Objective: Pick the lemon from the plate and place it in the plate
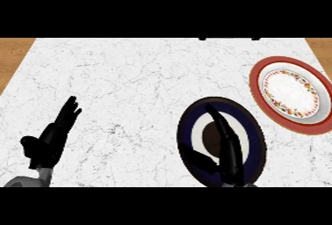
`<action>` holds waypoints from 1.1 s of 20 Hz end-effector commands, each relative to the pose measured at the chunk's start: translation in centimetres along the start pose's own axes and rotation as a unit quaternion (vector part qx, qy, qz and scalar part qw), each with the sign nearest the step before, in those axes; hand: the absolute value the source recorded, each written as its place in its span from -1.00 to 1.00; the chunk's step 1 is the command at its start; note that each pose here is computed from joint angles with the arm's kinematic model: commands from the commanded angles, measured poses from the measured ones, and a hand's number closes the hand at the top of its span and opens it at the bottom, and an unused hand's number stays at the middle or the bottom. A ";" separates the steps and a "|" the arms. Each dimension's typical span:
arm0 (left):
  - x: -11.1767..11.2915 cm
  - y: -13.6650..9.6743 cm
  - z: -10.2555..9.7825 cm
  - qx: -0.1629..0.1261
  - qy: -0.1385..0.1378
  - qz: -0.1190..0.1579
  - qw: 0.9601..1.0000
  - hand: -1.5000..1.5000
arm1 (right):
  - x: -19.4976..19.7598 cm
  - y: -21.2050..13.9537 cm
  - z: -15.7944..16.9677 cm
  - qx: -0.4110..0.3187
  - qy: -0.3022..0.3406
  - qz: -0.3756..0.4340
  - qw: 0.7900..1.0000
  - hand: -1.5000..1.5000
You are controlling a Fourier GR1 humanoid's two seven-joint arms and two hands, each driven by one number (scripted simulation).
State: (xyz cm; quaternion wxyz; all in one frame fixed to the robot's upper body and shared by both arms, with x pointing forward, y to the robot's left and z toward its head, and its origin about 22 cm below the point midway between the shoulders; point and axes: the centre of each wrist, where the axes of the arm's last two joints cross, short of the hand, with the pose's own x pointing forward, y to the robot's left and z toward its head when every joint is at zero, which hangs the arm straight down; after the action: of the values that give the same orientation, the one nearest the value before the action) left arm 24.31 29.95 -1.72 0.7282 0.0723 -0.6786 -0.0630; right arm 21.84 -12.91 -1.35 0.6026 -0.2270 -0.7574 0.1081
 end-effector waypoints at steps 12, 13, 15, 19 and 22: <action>0.2 0.0 -0.4 0.010 -0.014 -0.002 1.000 0.00 | 2.2 -6.6 3.4 0.044 0.122 0.254 0.958 -1.00; -0.5 1.1 -0.6 0.015 -0.001 0.005 1.000 0.00 | 2.8 -6.9 4.5 0.062 0.126 0.271 0.952 -1.00; -0.5 0.6 -0.4 0.006 -0.009 -0.001 1.000 0.00 | 4.0 -5.8 4.2 0.090 0.163 0.294 0.938 -1.00; -0.3 -0.6 -0.3 0.000 -0.010 0.000 1.000 0.00 | 8.1 -6.8 3.2 0.108 0.197 0.317 0.921 -1.00; 0.2 0.6 -1.2 0.005 -0.017 0.005 1.000 0.00 | 7.9 -7.0 2.6 0.130 0.236 0.314 0.910 -1.00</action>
State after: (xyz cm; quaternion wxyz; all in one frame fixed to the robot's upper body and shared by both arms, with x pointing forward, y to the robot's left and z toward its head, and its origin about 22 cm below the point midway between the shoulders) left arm 24.92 30.24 -2.05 0.7200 0.0742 -0.6875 -0.0591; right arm 16.38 -15.03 6.50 0.6982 -0.3866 -0.5129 0.3163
